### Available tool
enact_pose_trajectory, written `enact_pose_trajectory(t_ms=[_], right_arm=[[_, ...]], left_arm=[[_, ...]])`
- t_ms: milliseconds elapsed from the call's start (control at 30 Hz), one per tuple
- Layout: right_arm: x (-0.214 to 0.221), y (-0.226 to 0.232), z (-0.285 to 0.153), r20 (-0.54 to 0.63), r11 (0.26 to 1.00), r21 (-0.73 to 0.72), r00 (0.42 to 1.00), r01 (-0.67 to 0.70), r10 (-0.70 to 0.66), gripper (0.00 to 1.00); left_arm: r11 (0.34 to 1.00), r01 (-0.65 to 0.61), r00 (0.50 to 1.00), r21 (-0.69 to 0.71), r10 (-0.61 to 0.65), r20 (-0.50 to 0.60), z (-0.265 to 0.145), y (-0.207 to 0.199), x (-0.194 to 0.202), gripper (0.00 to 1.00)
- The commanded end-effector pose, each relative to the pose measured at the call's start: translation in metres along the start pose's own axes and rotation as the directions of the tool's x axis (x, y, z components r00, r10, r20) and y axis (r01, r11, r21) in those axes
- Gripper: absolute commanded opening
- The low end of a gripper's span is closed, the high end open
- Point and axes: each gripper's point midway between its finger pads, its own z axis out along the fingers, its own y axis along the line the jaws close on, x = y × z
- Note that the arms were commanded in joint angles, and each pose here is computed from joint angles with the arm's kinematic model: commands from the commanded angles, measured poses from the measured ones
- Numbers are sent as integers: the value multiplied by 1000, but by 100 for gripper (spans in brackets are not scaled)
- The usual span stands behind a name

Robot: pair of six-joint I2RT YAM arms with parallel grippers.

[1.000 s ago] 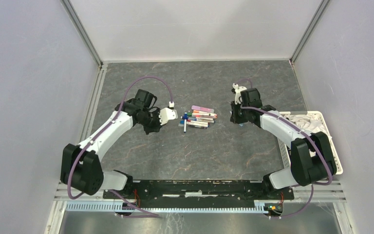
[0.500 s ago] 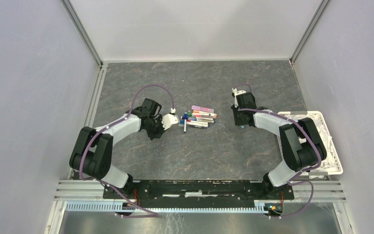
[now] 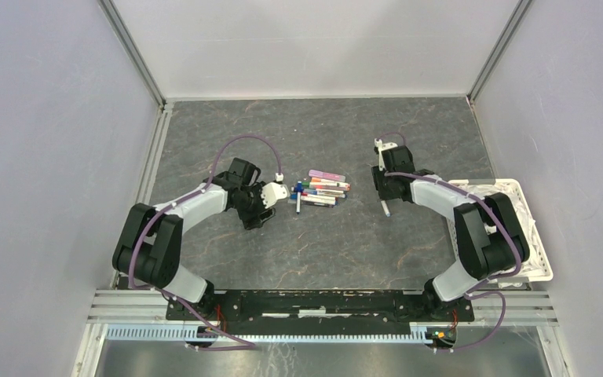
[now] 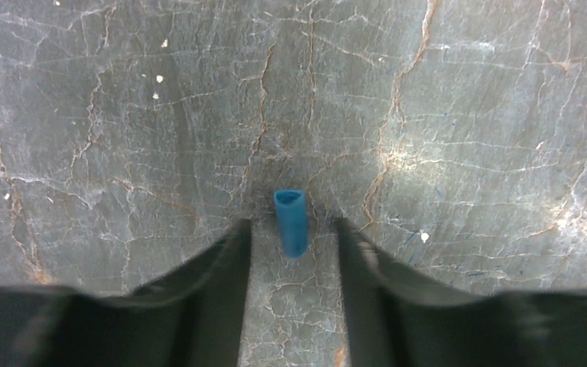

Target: Open the pen caps

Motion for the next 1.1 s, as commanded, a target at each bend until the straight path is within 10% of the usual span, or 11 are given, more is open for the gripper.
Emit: enact_pose_trajectory(t_ms=[0, 200, 633, 1067], right_arm=[[-57, 1, -26, 135, 1000, -14, 991, -18, 20, 43], [-113, 28, -42, 244, 995, -93, 970, 36, -12, 52], [-164, 133, 17, 221, 887, -306, 932, 347, -288, 73], [-127, 149, 54, 140, 854, -329, 915, 402, -377, 65]], left_arm=[[999, -34, 998, 23, 32, 58, -21, 0, -22, 69], [999, -22, 985, 39, 15, 174, -67, 9, -69, 100], [989, 94, 937, -114, -49, 345, -176, 40, -135, 100], [985, 122, 933, -121, -72, 354, -189, 39, -138, 100]])
